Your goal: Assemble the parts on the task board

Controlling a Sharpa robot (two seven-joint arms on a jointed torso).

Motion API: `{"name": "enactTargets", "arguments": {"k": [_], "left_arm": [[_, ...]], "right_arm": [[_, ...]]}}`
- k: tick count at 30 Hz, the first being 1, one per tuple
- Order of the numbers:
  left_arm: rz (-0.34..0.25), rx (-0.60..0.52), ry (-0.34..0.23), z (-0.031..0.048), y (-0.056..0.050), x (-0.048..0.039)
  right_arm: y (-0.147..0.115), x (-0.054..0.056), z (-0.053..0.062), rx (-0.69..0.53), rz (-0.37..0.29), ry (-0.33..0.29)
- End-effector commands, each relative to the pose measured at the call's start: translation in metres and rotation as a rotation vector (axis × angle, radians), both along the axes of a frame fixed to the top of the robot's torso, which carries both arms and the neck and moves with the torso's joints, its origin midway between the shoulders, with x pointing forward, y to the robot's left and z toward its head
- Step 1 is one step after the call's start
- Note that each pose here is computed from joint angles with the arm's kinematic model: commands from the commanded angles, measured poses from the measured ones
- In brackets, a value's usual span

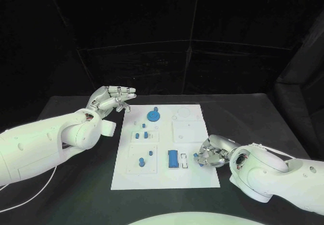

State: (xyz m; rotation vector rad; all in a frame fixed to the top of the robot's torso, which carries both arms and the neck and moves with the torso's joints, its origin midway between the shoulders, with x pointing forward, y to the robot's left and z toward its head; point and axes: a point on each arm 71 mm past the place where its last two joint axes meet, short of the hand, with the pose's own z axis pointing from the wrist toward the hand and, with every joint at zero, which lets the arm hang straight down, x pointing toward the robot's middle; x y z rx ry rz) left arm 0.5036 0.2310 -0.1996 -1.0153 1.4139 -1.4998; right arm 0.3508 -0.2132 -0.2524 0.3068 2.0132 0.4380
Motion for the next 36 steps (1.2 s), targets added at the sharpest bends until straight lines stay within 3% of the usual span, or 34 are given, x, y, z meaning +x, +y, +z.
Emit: {"name": "enactTargets", "arguments": {"k": [1,8,36], "left_arm": [[-0.013,-0.010,-0.005,0.0014,-0.002,-0.0003],[-0.015,-0.010,-0.004,0.0014,-0.003,-0.0004],[-0.018,-0.011,-0.002,0.0016,-0.002,-0.0010]], "right_arm": [[0.002,0.001,-0.001,0.061,-0.039,0.016],[0.011,0.005,-0.006,0.103,-0.056,0.055],[0.034,0.010,-0.010,0.122,-0.011,0.071]]}}
